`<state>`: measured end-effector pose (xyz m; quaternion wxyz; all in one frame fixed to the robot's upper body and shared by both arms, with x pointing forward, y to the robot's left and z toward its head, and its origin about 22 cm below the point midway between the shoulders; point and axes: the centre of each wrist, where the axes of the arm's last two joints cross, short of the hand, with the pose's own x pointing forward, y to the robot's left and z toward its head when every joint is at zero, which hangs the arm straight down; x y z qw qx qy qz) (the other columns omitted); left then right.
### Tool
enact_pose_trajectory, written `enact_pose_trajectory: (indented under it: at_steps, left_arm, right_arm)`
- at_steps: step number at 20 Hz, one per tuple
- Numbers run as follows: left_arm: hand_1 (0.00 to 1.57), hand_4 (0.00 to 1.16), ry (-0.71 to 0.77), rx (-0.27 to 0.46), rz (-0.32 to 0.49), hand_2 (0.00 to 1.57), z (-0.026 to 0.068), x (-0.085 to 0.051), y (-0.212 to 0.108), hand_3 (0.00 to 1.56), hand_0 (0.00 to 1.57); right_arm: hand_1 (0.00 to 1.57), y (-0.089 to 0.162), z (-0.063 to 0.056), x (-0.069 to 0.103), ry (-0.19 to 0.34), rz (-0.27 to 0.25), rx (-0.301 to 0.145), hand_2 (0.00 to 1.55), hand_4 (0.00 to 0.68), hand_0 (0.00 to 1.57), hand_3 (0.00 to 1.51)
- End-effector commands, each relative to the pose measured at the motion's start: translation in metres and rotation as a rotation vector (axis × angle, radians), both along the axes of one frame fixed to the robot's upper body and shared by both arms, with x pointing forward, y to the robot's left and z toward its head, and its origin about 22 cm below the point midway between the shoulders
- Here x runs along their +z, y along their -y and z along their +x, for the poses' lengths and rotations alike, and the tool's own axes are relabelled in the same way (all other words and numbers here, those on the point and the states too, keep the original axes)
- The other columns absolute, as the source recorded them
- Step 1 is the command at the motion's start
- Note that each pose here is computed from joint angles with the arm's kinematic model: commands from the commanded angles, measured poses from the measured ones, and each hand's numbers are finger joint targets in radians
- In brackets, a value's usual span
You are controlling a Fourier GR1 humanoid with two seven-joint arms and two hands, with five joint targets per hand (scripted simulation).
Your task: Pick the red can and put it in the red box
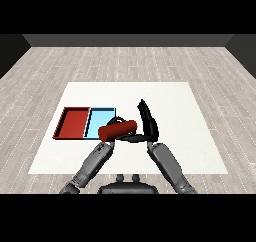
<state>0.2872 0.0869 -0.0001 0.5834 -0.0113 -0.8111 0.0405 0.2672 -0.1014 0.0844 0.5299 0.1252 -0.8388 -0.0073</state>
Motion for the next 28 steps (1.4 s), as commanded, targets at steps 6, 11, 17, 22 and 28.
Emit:
enact_pose_trajectory:
  at_steps: [6,11,17,22,28]
  left_arm:
    - [1.57,1.13,0.045,0.086,0.019,1.57,0.0200,0.018,-0.055,1.48,1.57]
    - [1.57,1.13,0.035,0.185,0.096,1.57,0.0305,0.041,-0.099,1.48,1.57]
    - [1.57,1.11,-0.022,0.299,0.242,1.57,0.0382,0.048,-0.166,1.49,1.57]
    - [1.57,1.11,-0.198,0.425,0.423,1.54,0.0414,0.038,-0.234,1.47,1.57]
    - [1.57,1.05,-0.465,0.520,0.582,1.55,0.0465,0.001,-0.286,1.47,1.57]
  right_arm:
    - [0.00,0.075,-0.027,0.012,0.029,0.061,-0.057,0.00,0.000,0.00,0.00]
    - [0.00,0.112,-0.033,0.005,0.014,0.018,-0.105,0.00,0.000,0.00,0.00]
    - [0.00,0.131,-0.055,-0.033,-0.068,0.024,-0.182,0.00,0.000,0.00,0.00]
    - [0.00,0.128,-0.052,-0.040,-0.065,0.016,-0.162,0.00,0.000,0.00,0.00]
    - [0.00,0.142,-0.036,-0.040,-0.097,0.016,-0.209,0.00,0.000,0.00,0.00]
